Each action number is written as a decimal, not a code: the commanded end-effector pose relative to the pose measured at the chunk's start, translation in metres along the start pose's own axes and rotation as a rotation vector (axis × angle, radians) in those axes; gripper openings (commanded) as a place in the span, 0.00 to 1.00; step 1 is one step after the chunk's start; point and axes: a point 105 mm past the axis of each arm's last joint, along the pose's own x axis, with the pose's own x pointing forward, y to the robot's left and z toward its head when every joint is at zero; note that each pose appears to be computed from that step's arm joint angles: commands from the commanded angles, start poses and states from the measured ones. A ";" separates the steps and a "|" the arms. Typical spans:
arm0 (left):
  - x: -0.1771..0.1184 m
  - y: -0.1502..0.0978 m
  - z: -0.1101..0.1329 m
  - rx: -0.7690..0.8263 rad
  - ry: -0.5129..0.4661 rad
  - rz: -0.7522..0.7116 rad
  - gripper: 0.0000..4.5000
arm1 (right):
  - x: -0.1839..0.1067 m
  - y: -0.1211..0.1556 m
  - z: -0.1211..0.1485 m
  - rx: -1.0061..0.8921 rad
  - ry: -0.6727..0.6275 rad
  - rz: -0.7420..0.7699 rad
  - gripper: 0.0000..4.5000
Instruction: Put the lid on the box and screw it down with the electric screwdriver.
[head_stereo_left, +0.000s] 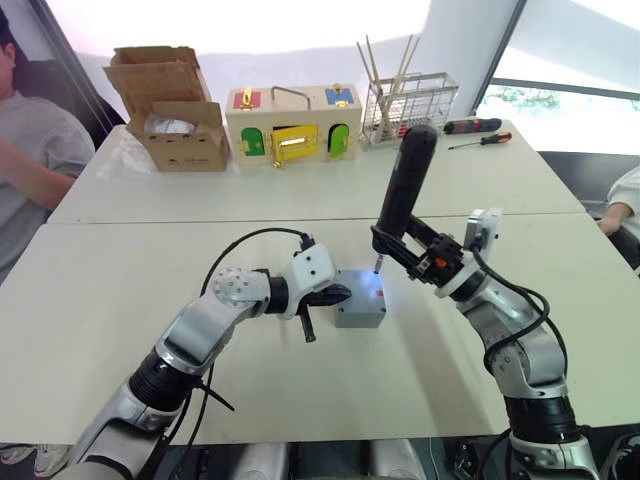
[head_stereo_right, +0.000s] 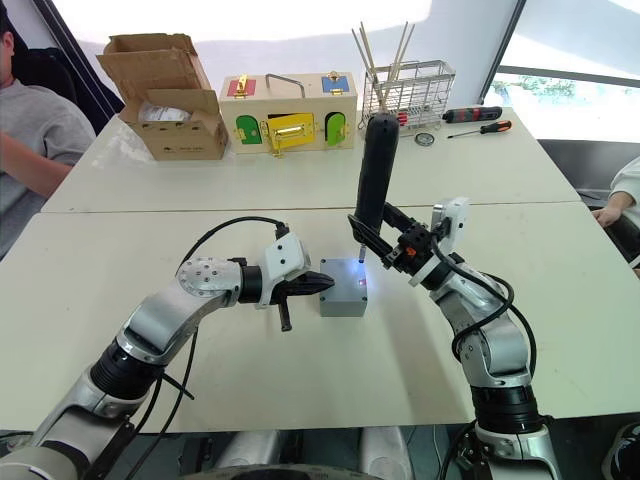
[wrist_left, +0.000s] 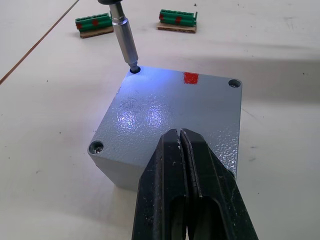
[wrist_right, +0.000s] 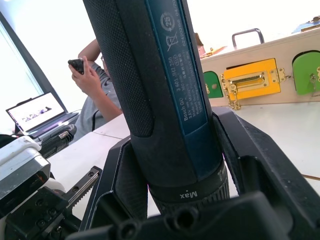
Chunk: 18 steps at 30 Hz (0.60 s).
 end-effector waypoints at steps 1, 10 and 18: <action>0.002 -0.002 -0.003 0.000 0.012 -0.002 0.00 | -0.011 0.002 -0.056 0.115 0.207 -0.025 0.40; 0.004 0.000 -0.007 -0.022 0.006 -0.005 0.00 | 0.010 -0.003 0.032 0.042 0.003 0.046 0.40; -0.002 0.015 0.014 -0.048 -0.118 0.079 0.00 | 0.022 -0.006 0.128 -0.072 -0.132 0.123 0.40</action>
